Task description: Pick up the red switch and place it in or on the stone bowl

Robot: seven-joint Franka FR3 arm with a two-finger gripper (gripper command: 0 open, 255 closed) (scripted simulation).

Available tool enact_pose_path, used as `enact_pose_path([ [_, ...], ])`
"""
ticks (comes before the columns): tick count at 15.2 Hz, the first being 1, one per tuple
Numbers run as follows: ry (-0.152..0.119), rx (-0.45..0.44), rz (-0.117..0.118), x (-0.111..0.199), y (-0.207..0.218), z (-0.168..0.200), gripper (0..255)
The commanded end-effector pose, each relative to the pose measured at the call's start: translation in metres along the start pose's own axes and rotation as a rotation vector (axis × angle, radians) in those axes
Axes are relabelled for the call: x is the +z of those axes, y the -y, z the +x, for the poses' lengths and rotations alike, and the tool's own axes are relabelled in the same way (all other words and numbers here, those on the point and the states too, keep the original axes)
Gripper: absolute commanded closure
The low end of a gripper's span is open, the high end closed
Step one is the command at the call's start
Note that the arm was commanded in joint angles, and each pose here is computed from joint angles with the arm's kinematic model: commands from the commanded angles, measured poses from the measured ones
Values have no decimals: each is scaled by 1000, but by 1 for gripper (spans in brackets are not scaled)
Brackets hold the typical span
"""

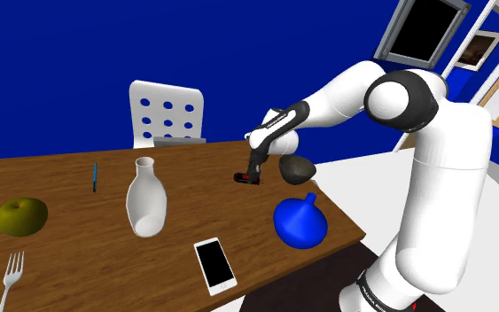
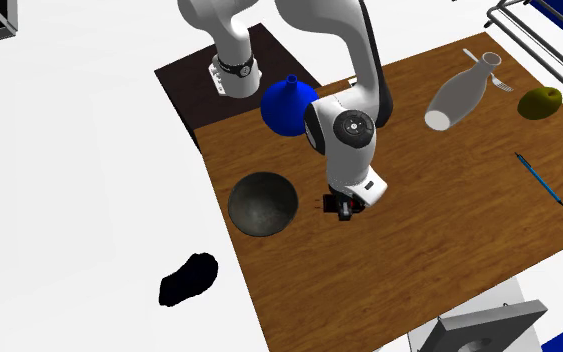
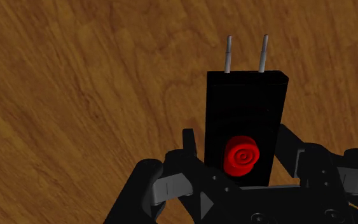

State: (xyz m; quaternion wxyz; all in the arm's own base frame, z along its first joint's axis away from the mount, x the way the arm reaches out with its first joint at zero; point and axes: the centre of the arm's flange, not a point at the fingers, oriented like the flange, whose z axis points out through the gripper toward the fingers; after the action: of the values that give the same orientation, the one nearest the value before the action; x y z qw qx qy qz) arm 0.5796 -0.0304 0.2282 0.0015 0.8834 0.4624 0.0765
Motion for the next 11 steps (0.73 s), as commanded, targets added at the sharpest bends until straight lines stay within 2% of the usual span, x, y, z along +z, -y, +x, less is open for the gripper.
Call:
enact_pose_path([
  [1, 0, 0, 0, 0, 0, 0, 255],
  [9, 0, 0, 0, 0, 0, 0, 255],
  [11, 0, 0, 0, -10, -1, 1, 255],
])
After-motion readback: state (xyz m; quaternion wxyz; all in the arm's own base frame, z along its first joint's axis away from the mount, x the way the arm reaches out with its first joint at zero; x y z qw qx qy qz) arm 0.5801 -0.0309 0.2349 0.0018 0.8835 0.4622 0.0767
